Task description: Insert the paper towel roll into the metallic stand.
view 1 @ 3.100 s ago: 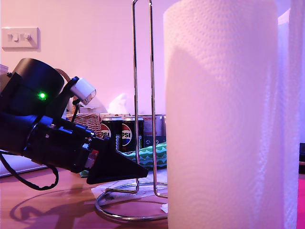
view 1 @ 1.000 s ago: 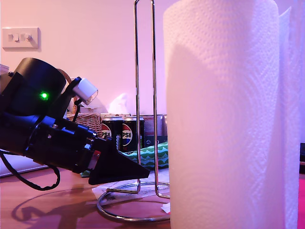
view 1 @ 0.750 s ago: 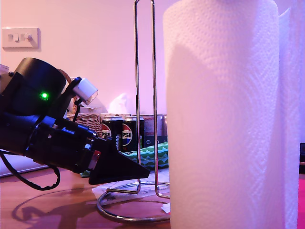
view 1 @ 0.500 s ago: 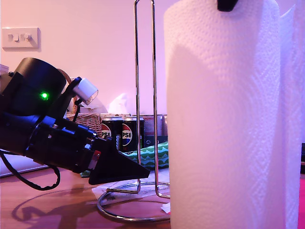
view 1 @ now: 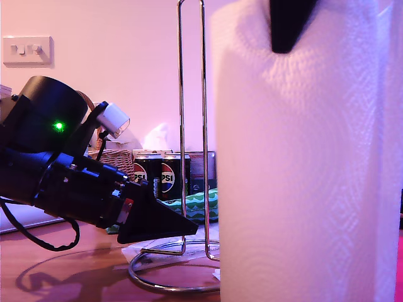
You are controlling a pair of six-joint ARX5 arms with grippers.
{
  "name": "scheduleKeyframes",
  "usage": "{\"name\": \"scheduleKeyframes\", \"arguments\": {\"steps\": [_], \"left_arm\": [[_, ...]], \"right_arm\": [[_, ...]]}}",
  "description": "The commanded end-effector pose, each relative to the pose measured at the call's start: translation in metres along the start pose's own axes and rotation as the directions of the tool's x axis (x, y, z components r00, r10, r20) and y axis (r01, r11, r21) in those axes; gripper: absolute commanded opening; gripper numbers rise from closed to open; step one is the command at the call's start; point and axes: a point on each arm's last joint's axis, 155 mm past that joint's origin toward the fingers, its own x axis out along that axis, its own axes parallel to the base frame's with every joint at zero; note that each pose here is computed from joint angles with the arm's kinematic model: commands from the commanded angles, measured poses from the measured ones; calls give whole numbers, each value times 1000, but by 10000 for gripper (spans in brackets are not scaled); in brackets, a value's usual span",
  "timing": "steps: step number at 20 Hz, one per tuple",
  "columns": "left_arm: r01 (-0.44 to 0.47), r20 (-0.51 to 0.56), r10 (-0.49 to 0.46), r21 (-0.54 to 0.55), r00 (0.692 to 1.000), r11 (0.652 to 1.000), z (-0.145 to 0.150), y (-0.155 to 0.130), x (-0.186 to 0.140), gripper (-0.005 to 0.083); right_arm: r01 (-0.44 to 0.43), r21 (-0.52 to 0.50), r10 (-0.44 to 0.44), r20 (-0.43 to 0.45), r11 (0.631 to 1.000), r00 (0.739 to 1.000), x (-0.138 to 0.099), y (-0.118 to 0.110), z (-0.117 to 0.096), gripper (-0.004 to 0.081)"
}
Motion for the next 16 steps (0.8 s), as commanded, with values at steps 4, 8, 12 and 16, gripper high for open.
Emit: {"name": "scheduleKeyframes", "arguments": {"steps": [4, 8, 12, 16], "left_arm": [[-14, -34, 13, -24, 999, 1000, -12, 1, 1, -24], [-20, -47, 18, -32, 999, 999, -15, 2, 1, -24], [-45, -73, 43, -25, 996, 999, -22, 6, 1, -24], [-76, -93, 74, -22, 993, 997, -26, 11, 0, -24]], "right_arm": [[75, 19, -75, 12, 997, 997, -13, -11, -7, -13], [168, 76, -176, 117, 983, 977, -51, -24, -1, -13], [215, 149, -246, 239, 965, 939, -95, -33, 11, -12], [235, 220, -307, 395, 947, 866, -155, -39, 24, -13]]}}
